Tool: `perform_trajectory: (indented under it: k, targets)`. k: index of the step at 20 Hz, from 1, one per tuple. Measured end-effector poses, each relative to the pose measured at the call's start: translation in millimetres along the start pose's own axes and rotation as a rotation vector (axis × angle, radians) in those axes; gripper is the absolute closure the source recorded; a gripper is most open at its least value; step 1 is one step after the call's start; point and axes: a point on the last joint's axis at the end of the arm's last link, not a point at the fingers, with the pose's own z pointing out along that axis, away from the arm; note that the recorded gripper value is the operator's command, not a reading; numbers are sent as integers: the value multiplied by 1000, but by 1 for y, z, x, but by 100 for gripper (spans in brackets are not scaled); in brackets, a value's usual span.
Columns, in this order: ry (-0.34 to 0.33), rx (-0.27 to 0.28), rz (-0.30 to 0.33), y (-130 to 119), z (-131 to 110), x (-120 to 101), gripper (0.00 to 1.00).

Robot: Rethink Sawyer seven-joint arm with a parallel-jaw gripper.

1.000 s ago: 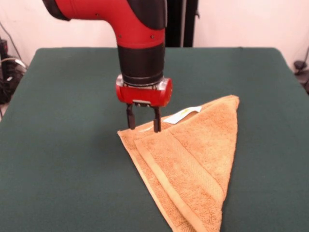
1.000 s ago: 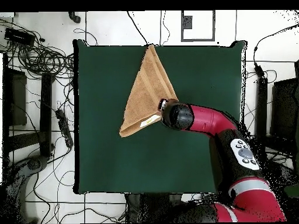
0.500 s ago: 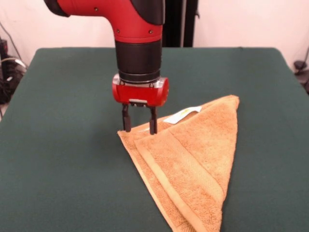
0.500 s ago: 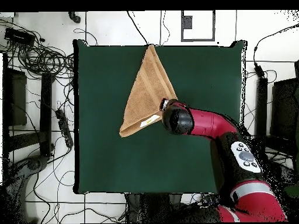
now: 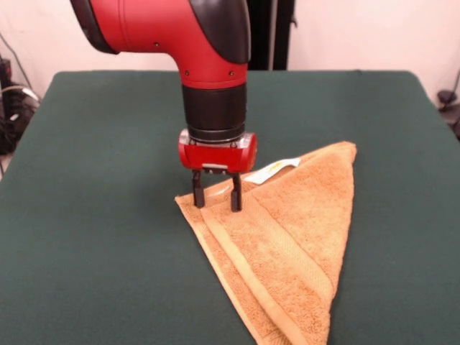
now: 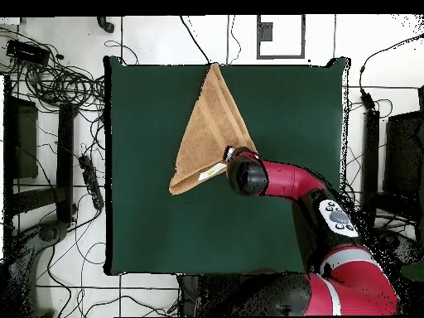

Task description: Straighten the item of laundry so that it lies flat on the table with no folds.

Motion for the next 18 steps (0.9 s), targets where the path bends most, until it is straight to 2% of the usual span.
perform_trajectory:
  k: [17, 18]
  targets:
    - [-18, -2, 10, -7, -5, 4, 0]
    - [-22, -1, 20, -13, -5, 4, 100]
